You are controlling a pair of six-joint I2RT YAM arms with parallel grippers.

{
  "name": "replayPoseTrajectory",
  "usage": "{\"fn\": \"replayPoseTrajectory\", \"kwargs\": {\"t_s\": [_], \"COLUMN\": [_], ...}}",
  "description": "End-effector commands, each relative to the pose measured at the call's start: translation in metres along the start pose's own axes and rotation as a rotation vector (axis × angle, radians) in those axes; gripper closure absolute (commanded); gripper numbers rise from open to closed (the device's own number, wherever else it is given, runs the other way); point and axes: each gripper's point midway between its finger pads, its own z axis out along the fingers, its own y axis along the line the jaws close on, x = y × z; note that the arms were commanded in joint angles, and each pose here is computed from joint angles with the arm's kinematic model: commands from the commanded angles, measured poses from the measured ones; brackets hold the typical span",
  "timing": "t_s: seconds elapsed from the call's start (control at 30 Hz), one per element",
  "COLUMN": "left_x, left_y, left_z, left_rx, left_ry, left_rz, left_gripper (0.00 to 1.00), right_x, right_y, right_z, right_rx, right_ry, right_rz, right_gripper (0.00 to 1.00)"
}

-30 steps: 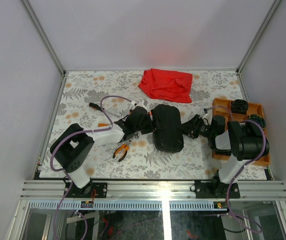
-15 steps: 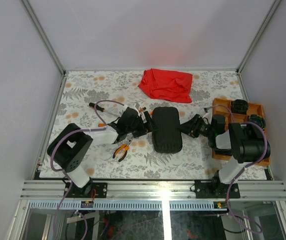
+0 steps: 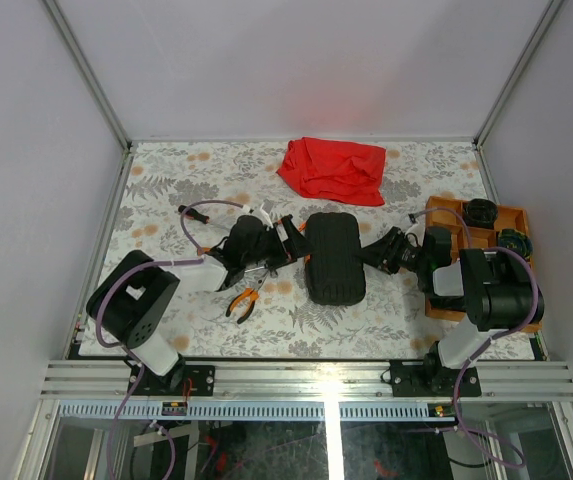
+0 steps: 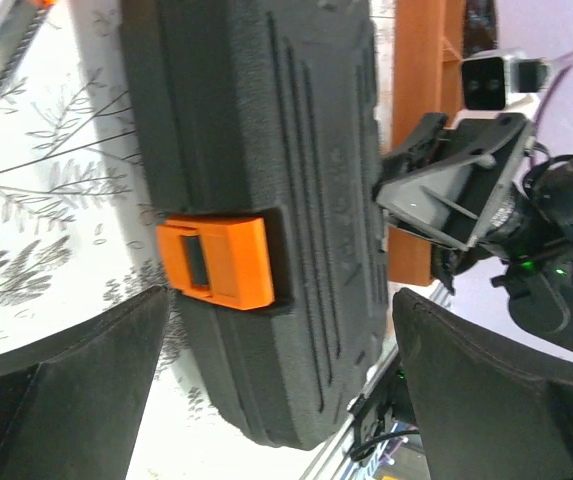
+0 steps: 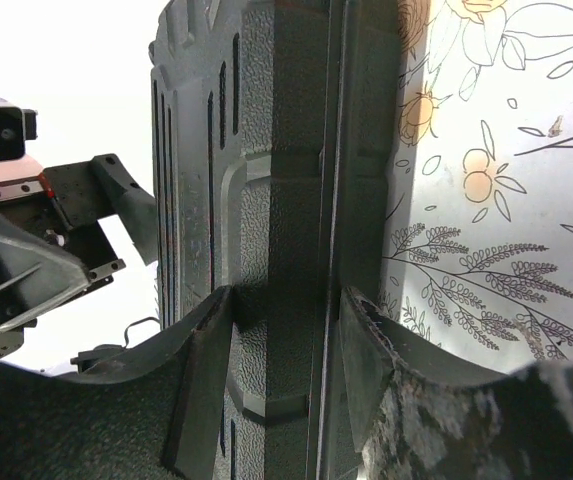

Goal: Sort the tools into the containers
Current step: Open the storage box at the center of the board.

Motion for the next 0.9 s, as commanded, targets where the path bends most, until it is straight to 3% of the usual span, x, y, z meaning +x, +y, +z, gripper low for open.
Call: {"fn": "replayPoseTrajectory", "kwargs": {"t_s": [0.0, 0.2, 0.47, 0.87], "left_x": [-0.010, -0.001, 0.000, 0.004], "left_y": [-0.030, -0.022, -0.016, -0.012], "left_z": [-0.003, 0.004, 0.003, 0.009], "left_rx": [0.144, 0.150, 0.145, 0.163], "left_ry": [-0.032, 0.012, 0.001, 0.018], "left_rz": [0.005, -0.081, -0.091, -0.115], "left_gripper": [0.09, 0.09, 0.09, 0.12], "right_x": [0.000, 0.003, 0.005, -0.004], "right_y": [-0.035, -0.042, -0.054, -0.032], "right_z": [-0.001, -0.003, -0.007, -0.009], "right_rx": [0.161, 0.195, 0.256, 0.133], "right_ry": [-0.031, -0.034, -0.043, -0.091], "right_rz": [0.031, 0.045, 0.059, 0.057], "right_gripper": [0.65, 0.68, 0.71, 0.76]}}
